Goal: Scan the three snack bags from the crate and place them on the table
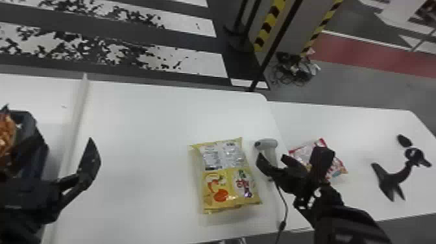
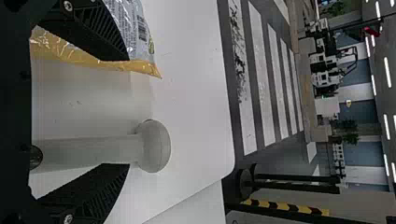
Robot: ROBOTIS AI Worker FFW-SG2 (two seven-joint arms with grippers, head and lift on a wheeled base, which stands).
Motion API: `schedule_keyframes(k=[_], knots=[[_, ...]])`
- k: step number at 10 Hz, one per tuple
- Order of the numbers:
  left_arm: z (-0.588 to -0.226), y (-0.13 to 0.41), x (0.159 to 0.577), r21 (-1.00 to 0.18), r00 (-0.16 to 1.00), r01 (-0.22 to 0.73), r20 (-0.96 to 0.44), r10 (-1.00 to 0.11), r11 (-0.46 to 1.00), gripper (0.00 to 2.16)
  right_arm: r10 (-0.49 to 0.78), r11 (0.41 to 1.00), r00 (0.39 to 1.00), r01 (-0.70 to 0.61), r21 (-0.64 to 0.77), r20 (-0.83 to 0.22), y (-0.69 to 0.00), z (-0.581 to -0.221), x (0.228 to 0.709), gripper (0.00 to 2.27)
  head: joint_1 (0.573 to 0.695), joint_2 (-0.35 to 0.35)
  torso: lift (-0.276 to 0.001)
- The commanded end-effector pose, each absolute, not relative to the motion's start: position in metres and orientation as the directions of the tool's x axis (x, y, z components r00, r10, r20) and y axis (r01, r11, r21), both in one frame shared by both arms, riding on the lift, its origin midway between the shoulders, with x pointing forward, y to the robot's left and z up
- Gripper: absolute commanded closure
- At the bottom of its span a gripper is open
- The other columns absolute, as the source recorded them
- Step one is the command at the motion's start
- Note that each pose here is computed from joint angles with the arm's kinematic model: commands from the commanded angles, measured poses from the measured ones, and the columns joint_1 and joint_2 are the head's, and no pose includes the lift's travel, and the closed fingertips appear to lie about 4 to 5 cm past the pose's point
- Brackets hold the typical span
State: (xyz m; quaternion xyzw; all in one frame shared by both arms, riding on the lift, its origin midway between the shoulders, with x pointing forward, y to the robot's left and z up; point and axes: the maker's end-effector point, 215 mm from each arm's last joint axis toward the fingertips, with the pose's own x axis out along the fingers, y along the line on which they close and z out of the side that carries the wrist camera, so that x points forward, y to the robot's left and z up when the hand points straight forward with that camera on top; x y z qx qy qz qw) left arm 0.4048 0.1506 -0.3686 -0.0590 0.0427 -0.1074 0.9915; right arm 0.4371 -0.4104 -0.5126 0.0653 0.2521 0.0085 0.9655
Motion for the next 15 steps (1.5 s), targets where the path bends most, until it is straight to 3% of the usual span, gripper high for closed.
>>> schedule_keyframes(k=[1,8,9,11,15], knots=[[-0.370,0.150,0.405,-0.123,0.973,0.209,-0.076,-0.219,0.970,0.03,0.046,0.991,0.859,0.025,0.130,-0.510,-0.419,-0.526,0.441,0.08,0.695,-0.335,-0.062],[-0.371,0.151,0.401,-0.118,0.972,0.209,-0.080,-0.219,0.971,0.03,0.032,0.996,0.810,0.020,0.082,-0.586,-0.435,-0.563,0.458,0.09,0.695,-0.350,-0.062],[-0.374,0.151,0.400,-0.118,0.972,0.208,-0.085,-0.219,0.971,0.03,0.024,0.997,0.806,0.021,0.069,-0.591,-0.441,-0.563,0.460,0.22,0.695,-0.350,-0.062],[-0.374,0.151,0.400,-0.120,0.972,0.207,-0.084,-0.218,0.971,0.03,0.028,0.998,0.783,0.008,0.055,-0.622,-0.439,-0.569,0.459,2.01,0.695,-0.350,-0.062],[-0.375,0.148,0.399,-0.123,0.970,0.213,-0.090,-0.225,0.969,0.03,0.047,0.998,0.788,-0.010,0.063,-0.614,-0.435,-0.567,0.458,2.22,0.695,-0.350,-0.062]])
